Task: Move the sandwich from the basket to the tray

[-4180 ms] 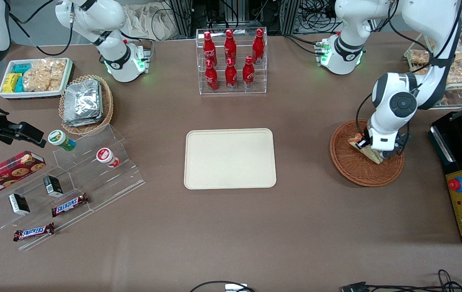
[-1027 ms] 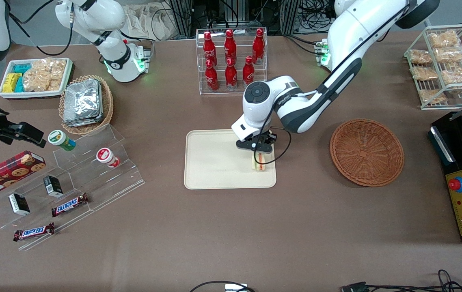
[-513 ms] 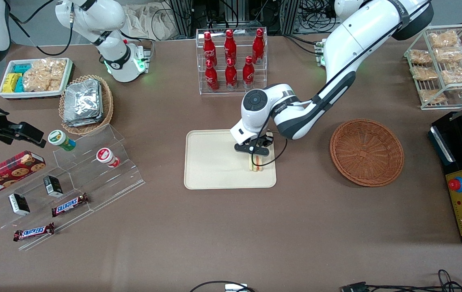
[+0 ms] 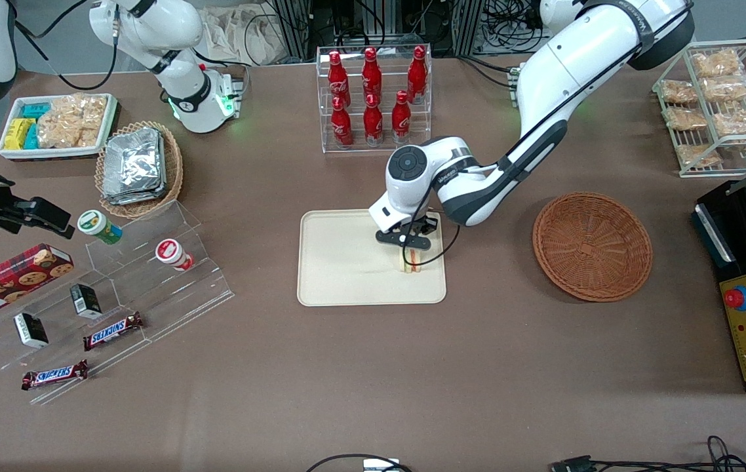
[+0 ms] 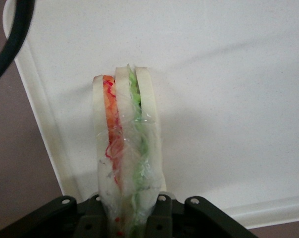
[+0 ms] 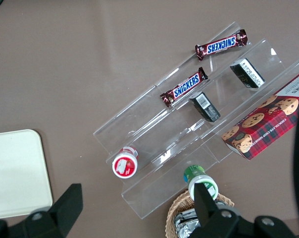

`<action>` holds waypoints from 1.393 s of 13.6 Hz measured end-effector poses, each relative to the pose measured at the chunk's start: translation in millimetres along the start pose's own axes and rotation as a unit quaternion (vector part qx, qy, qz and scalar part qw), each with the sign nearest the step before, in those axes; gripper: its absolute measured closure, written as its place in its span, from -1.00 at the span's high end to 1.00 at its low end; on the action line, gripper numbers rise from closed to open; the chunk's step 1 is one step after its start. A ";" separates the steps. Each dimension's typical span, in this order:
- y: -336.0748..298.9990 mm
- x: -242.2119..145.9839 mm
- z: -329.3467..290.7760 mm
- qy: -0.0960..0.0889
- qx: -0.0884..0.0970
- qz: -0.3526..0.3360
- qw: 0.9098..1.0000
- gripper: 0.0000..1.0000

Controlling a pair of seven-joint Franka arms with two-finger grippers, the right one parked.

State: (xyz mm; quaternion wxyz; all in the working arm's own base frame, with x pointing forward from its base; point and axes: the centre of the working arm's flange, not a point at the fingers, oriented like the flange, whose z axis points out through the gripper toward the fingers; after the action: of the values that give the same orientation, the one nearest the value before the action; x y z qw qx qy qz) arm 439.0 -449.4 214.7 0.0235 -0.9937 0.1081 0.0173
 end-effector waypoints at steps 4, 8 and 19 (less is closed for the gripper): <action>10.6 -5.8 6.2 0.003 0.010 -0.008 1.000 -0.20; 13.5 -7.5 8.8 0.004 0.015 -0.011 1.000 0.61; -24.7 71.7 -84.8 0.032 0.011 -0.122 0.992 1.00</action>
State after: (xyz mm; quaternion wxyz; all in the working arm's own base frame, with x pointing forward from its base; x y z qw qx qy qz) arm 516.8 -444.9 297.6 0.0331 -0.9992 -0.0125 -0.0184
